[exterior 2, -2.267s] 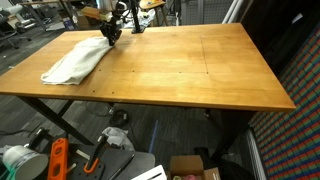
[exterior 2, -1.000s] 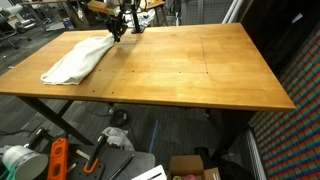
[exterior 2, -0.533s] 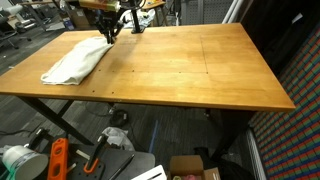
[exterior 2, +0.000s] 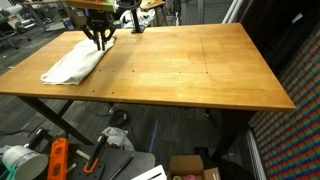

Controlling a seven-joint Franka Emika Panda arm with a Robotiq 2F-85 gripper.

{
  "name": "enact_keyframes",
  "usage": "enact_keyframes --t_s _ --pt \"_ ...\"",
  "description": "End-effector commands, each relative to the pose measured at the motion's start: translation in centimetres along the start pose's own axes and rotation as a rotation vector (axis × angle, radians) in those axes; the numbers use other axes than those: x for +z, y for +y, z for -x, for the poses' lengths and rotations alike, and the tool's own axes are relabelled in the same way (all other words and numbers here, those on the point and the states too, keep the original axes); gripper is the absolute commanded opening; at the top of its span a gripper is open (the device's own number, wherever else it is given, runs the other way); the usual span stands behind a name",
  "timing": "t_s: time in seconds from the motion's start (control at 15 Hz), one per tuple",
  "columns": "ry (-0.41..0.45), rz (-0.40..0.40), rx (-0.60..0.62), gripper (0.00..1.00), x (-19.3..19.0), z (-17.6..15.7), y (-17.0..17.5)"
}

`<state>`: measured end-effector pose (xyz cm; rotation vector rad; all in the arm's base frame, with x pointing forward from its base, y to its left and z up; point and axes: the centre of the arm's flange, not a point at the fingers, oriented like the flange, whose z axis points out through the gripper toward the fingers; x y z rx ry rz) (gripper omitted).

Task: Fold the towel in half

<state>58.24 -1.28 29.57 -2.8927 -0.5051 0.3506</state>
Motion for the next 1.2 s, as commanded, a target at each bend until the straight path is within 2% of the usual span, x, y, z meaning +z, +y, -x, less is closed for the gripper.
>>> enact_keyframes --t_s 0.0,0.07,0.13,0.47,0.53,0.6,0.73,0.8,1.13 --pt "0.013 0.009 -0.074 0.34 -1.0 4.6 -2.5" --pt "0.011 -0.005 -0.086 0.45 -1.2 5.0 -3.0" --pt "0.008 -0.017 -0.092 0.47 -1.3 5.2 -3.5" --pt "-0.093 -0.071 -0.07 0.85 -0.6 5.1 -3.9" --pt "-0.072 -0.041 -0.077 0.94 -0.2 4.8 -3.6" --pt "-0.079 -0.045 -0.077 0.75 -0.1 4.8 -3.6" --pt "-0.083 -0.047 -0.075 0.91 0.2 4.8 -3.5" --pt "-0.084 -0.047 -0.075 0.94 0.3 4.8 -3.5" --pt "-0.084 -0.047 -0.075 0.94 0.3 4.8 -3.5"
